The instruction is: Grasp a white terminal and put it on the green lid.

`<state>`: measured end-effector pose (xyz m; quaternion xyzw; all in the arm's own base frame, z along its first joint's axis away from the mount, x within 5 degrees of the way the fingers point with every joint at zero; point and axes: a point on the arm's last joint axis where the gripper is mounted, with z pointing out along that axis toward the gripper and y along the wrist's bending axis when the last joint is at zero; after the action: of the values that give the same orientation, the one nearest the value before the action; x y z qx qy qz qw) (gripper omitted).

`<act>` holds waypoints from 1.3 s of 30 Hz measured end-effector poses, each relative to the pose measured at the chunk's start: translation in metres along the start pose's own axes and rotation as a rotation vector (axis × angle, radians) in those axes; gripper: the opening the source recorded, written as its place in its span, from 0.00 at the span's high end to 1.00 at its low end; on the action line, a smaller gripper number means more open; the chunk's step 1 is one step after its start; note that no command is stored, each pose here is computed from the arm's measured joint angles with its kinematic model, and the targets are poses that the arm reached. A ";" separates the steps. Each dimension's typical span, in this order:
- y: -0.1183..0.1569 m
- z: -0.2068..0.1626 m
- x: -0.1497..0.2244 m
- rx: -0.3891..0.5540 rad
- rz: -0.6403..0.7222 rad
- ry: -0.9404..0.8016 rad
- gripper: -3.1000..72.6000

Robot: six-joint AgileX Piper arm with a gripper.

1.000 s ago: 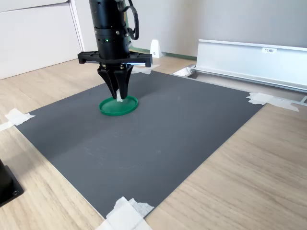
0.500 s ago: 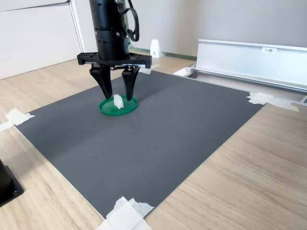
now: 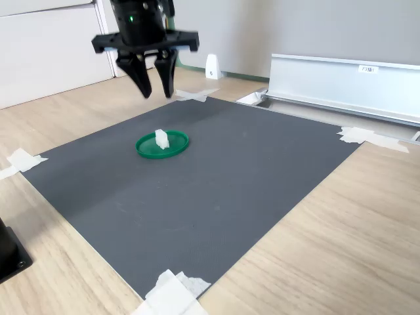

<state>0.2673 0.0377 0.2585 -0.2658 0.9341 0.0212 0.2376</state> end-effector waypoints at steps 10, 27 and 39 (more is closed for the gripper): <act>-0.017 -0.052 0.005 0.222 0.318 -0.296 0.97; 0.046 -0.093 0.154 0.513 0.485 -0.856 0.97; 0.074 -0.057 0.204 0.548 0.456 -0.977 0.97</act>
<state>0.0533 -0.0078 0.2099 0.0526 0.7217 -0.0502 0.6884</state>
